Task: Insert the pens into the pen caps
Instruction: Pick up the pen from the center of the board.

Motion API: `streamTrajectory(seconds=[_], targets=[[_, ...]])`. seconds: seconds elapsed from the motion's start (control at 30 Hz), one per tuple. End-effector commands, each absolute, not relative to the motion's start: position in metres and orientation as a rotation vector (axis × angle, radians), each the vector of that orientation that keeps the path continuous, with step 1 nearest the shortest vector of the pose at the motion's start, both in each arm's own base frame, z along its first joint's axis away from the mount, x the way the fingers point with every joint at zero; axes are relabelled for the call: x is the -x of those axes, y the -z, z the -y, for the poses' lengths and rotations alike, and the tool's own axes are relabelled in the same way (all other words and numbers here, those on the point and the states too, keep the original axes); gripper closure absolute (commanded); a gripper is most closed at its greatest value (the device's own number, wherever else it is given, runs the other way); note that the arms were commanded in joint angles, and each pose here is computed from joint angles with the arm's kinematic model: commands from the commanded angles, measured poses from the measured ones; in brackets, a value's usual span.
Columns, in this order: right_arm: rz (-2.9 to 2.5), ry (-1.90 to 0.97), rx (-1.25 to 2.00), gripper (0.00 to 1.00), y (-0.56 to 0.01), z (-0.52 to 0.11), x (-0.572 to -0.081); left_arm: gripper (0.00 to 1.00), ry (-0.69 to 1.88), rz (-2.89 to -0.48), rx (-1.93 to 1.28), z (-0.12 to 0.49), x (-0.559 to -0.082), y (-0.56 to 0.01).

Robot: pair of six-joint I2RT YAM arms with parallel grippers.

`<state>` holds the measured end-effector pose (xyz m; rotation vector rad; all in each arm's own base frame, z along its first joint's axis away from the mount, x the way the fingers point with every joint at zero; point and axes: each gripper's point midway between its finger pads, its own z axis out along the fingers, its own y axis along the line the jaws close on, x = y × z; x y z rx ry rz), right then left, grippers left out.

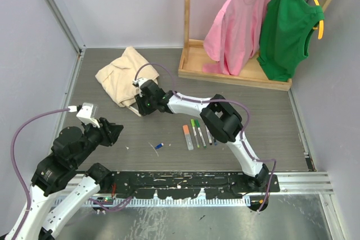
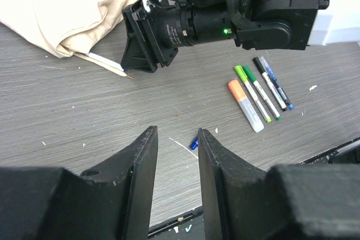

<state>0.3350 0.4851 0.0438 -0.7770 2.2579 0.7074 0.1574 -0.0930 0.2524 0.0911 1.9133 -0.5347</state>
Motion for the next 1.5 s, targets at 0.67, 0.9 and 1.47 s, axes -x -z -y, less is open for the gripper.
streamTrajectory(seconds=[0.67,0.9,1.47], targets=[[-2.296,-0.677,0.85,0.76,-0.023,-0.499,-0.347,0.64,0.527,-1.872,-0.082,0.091,-0.162,-0.262],[-2.32,-0.56,0.887,0.79,-0.014,-0.48,-0.342,0.64,0.526,-1.877,-0.087,0.093,-0.163,-0.26],[-2.308,-0.247,1.015,0.82,0.001,-0.448,-0.338,0.64,0.519,-1.886,-0.087,0.093,-0.165,-0.258]])
